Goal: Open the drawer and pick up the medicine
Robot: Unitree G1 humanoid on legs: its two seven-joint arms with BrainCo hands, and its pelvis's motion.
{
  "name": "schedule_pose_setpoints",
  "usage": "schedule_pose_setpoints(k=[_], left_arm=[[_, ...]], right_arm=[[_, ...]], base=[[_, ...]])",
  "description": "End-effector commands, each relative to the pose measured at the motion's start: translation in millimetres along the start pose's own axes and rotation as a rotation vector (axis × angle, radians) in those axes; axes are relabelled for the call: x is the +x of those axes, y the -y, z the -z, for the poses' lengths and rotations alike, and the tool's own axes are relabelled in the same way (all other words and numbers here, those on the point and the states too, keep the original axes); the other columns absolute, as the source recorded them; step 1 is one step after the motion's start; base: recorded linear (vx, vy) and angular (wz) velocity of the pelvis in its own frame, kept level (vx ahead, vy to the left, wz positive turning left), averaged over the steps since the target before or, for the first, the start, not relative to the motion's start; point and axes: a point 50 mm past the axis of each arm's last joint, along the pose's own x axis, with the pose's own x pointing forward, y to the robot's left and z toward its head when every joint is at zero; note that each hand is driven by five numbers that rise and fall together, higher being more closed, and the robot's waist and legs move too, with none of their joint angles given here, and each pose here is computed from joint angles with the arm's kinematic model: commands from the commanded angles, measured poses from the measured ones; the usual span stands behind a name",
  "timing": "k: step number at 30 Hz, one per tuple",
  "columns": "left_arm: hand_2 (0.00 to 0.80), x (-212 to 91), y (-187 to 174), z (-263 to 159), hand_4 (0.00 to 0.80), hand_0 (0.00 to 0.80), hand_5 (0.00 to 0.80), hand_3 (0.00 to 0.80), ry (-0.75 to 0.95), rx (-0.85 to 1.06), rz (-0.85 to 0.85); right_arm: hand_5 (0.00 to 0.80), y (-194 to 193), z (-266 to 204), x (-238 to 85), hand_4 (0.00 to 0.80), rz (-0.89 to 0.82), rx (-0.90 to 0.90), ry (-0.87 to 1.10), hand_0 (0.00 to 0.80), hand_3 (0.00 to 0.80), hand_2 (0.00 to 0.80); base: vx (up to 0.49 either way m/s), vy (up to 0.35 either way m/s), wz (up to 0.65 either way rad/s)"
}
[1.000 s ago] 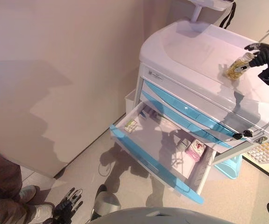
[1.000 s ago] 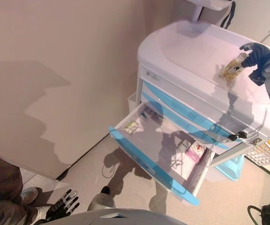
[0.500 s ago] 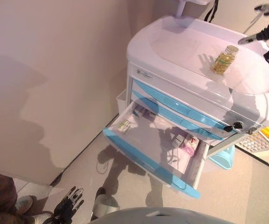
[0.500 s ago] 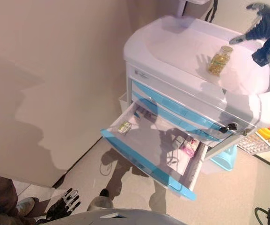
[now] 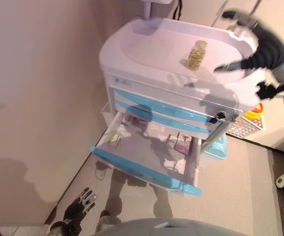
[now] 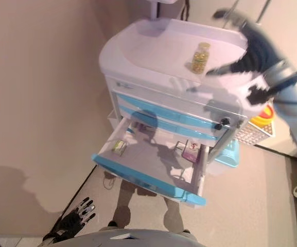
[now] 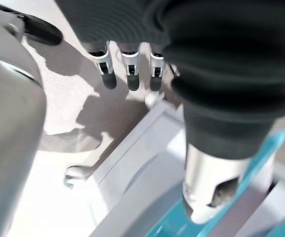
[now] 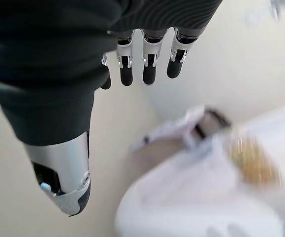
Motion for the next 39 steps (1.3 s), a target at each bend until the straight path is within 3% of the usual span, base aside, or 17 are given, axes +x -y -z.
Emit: schedule_pose_setpoints(k=[1, 8, 17, 23, 29, 39], left_arm=[[0.0, 8.3, 5.5, -24.0, 0.0, 0.0, 0.0, 0.0, 0.046, 0.205, 0.056], [0.0, 20.5, 15.4, -41.9, 0.0, 0.0, 0.0, 0.0, 0.039, 0.389, 0.119], [0.0, 32.1, 20.6, -44.5, 0.0, 0.0, 0.0, 0.0, -0.11, 0.98, 0.194], [0.0, 42.7, 21.1, -96.6, 0.0, 0.0, 0.0, 0.0, -0.008, 1.212, 0.128], [0.0, 49.5, 27.0, -130.1, 0.0, 0.0, 0.0, 0.0, 0.137, 1.222, 0.026], [0.0, 45.8, 28.4, -191.7, 0.0, 0.0, 0.0, 0.0, 0.318, 1.198, -0.083]], right_arm=[[0.0, -5.1, -26.2, -0.4, 0.0, -0.091, 0.068, 0.183, 0.0, 0.0, 0.0], [0.0, -52.5, -25.1, -22.2, 0.0, -0.38, 0.438, 0.227, 0.0, 0.0, 0.0], [0.0, -94.6, -26.3, -47.6, 0.0, -0.793, 0.768, 0.269, 0.0, 0.0, 0.0], [0.0, -127.6, -23.9, -64.9, 0.0, -1.066, 1.141, 0.208, 0.0, 0.0, 0.0], [0.0, -180.1, -4.5, -97.1, 0.0, -1.081, 1.364, 0.026, 0.0, 0.0, 0.0], [0.0, -182.2, 12.1, -114.2, 0.0, -1.053, 1.445, -0.057, 0.0, 0.0, 0.0]], base=[[-0.042, -0.006, -0.28], [-0.021, -0.001, -0.16], [-0.012, -0.007, -0.14], [-0.014, -0.023, -0.25], [-0.014, -0.015, -0.22], [-0.033, 0.012, -0.18]])
